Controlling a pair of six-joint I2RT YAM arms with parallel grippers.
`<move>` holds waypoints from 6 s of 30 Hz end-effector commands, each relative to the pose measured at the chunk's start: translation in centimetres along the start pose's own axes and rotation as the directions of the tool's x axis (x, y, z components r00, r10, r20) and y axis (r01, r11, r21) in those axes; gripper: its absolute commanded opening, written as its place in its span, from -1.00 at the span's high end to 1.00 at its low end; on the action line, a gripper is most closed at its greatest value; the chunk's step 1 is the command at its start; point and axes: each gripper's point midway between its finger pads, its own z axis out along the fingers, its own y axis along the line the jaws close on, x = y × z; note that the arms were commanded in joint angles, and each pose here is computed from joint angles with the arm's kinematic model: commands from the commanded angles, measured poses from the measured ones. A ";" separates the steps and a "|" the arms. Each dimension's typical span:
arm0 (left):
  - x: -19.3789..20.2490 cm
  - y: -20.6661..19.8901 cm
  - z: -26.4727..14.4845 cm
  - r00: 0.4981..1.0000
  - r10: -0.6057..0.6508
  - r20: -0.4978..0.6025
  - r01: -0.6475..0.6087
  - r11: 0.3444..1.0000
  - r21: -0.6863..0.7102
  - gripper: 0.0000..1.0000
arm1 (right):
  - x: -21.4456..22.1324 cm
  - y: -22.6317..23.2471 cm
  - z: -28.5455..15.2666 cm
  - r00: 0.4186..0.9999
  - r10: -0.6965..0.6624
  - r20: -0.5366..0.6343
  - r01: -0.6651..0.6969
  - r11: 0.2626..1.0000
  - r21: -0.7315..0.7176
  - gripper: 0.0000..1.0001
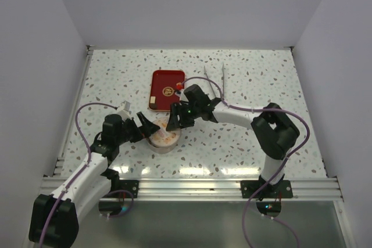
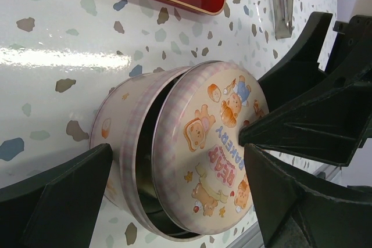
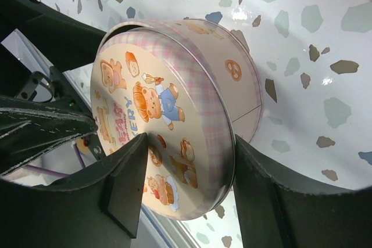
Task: Pack the chocolate
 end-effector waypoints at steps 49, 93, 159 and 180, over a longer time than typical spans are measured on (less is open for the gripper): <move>-1.0 -2.6 -1.6 0.999 -0.007 0.046 0.005 0.999 0.053 -1.00 | 1.6 3.4 2.0 0.993 -0.100 -0.055 0.100 0.995 -0.010 -0.16; 0.5 2.4 -5.0 0.997 -0.078 0.016 0.078 0.939 -0.336 -0.91 | 1.4 3.5 1.4 0.994 -0.104 -0.028 0.104 0.995 0.002 -0.16; 3.8 1.8 0.5 0.988 -0.009 -0.154 -0.023 0.978 -0.208 0.06 | 3.9 -8.1 -1.2 0.994 -0.086 -0.059 0.103 0.905 0.414 -0.20; -12.0 -2.9 -5.0 0.891 0.318 0.325 -0.178 0.902 -0.392 -1.00 | -7.1 -4.8 -14.8 0.916 -0.233 0.325 0.086 0.908 0.410 -0.97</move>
